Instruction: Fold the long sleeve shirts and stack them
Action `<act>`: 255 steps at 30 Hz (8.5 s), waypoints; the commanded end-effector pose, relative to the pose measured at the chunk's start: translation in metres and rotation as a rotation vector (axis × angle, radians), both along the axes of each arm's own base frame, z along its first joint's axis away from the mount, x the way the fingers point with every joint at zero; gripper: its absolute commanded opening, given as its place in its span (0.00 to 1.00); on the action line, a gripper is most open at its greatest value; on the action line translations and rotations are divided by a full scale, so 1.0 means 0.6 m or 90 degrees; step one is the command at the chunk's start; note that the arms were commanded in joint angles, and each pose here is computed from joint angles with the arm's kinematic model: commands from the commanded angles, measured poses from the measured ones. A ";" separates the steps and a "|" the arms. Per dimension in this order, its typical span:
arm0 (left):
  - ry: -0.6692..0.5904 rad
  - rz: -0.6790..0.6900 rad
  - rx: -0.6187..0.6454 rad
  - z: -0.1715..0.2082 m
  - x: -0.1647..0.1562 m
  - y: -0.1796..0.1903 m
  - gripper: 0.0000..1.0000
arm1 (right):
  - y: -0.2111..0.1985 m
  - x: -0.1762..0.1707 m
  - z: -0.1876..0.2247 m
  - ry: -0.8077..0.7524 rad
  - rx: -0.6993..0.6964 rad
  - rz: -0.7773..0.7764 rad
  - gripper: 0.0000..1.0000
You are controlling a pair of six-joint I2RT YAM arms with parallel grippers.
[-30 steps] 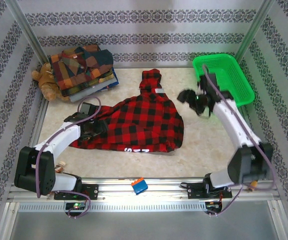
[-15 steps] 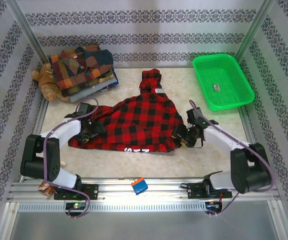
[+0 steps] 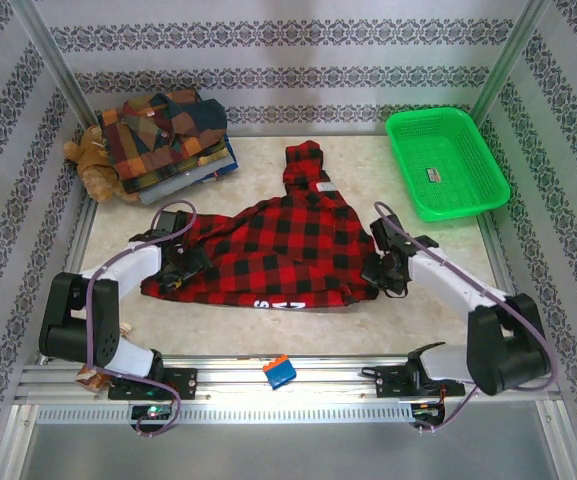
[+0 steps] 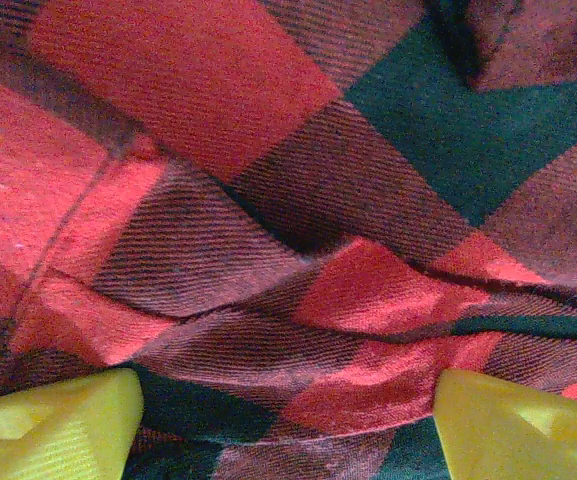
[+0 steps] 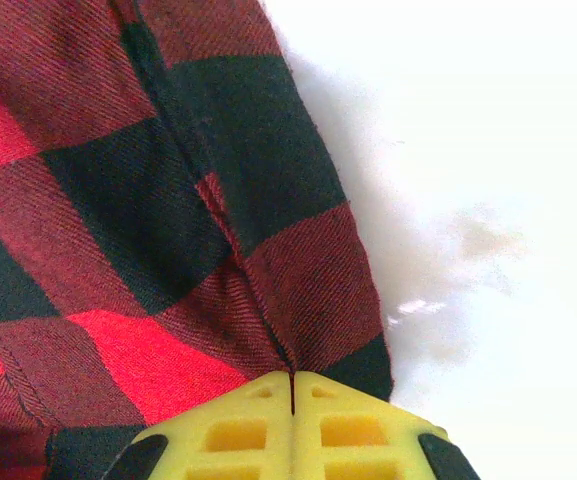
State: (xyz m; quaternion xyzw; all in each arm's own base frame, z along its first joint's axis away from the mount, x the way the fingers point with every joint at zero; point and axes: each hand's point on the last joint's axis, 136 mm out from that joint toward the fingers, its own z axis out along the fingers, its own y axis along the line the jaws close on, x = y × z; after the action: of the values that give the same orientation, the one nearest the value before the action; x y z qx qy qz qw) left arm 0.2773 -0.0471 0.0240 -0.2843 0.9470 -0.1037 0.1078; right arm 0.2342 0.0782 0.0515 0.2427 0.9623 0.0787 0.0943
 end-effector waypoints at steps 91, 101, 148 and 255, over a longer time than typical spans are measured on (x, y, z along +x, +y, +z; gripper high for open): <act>-0.059 -0.388 -0.025 0.076 0.101 -0.256 0.78 | 0.046 0.204 0.206 -0.224 -0.020 0.107 0.83; 0.041 -0.390 -0.016 -0.017 0.002 -0.209 0.78 | 0.094 0.369 0.167 -0.188 -0.025 0.089 0.76; 0.028 -0.344 -0.064 -0.026 -0.061 -0.168 0.78 | 0.089 0.593 0.026 -0.184 0.028 -0.081 0.04; -0.074 -0.354 -0.020 0.059 0.284 0.027 0.62 | 0.091 0.503 -0.031 -0.118 0.024 0.176 0.21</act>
State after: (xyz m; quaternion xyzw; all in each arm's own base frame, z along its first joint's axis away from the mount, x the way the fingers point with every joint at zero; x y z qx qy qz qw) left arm 0.4563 -0.0255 0.0692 -0.0237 0.9776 -0.1451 0.1505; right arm 0.5387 0.1340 0.0247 0.0946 0.9724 0.1302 0.1690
